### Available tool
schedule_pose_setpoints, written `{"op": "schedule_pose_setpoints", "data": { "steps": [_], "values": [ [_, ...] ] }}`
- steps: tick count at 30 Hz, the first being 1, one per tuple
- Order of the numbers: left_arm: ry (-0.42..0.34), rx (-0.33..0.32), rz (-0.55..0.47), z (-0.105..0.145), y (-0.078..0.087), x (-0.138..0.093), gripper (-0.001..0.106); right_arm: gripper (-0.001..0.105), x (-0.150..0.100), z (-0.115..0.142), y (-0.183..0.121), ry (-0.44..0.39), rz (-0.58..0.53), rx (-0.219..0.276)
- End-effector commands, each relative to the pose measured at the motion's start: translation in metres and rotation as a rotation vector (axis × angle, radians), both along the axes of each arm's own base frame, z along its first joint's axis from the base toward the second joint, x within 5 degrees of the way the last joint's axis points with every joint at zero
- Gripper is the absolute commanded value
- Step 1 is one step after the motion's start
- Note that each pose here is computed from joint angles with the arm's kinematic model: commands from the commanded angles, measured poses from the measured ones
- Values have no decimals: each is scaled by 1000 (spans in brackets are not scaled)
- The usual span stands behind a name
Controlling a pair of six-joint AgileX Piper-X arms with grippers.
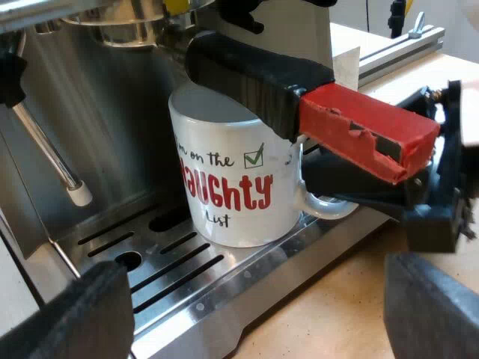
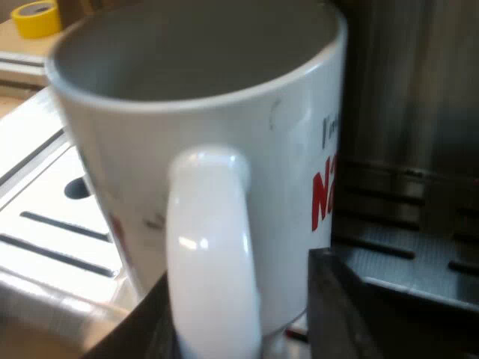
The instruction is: Place mug into machine
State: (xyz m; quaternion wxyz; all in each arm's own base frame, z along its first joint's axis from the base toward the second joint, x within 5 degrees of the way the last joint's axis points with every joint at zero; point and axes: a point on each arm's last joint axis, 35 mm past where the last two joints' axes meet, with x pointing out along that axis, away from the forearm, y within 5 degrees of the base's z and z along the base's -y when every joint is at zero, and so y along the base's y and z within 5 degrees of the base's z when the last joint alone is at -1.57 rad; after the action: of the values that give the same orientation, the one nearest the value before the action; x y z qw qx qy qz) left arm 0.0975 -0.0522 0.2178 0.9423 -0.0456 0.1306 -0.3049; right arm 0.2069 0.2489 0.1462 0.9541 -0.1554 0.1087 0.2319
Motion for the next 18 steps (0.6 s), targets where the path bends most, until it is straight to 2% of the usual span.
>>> {"op": "schedule_pose_setpoints", "data": {
  "steps": [1,8,14,16,18],
  "values": [
    [-12,-5,-2,1,-1,0,71,33,9,8,5,-21,11,48],
    [-12,-5,-2,1,-1,0,71,33,27,9,26,-34,24,59],
    [-12,-5,-2,1,-1,0,71,33,34,8,32,-37,18,62],
    [-12,-5,-2,1,-1,0,71,33,33,10,31,-30,18,53],
    [-12,-5,-2,1,-1,0,71,33,28,12,30,-7,19,20]
  ]
}}
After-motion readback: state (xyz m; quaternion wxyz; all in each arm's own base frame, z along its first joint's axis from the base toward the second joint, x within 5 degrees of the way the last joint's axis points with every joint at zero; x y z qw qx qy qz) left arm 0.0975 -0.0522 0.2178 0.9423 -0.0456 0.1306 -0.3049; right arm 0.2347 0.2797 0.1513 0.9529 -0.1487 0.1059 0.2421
